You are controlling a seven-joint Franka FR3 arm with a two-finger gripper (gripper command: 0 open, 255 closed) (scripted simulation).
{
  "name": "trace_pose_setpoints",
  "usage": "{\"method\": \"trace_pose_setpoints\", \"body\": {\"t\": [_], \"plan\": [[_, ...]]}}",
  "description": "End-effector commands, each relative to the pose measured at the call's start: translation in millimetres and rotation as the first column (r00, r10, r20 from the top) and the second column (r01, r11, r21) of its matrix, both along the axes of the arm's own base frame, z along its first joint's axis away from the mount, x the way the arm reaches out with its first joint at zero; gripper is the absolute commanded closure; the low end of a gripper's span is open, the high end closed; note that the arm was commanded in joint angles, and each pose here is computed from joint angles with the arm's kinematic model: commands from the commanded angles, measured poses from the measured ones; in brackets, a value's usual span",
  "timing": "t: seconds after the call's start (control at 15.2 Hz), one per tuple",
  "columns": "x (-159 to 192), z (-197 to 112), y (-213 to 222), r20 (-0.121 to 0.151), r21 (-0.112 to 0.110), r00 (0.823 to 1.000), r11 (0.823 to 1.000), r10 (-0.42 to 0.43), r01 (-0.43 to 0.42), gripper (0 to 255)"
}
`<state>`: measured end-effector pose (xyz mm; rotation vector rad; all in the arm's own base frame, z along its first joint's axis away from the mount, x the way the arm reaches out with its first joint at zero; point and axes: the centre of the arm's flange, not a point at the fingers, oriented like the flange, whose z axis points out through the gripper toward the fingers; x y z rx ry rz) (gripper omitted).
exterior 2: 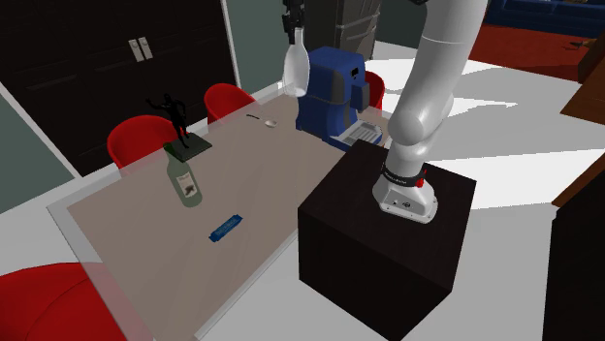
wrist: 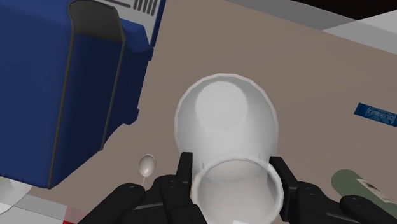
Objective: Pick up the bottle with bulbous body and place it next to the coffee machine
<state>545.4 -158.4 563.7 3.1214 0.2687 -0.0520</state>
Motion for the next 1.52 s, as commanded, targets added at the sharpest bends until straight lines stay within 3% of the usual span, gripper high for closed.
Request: {"method": "trace_pose_setpoints", "body": {"t": [0.0, 1.45], "plan": [[-0.5, -9.3, 0.4, 0.001, 0.000, 1.000, 1.000, 0.000, 0.000, 255], [-0.5, -125.5, 0.4, 0.001, 0.000, 1.000, 1.000, 0.000, 0.000, 255]]}}
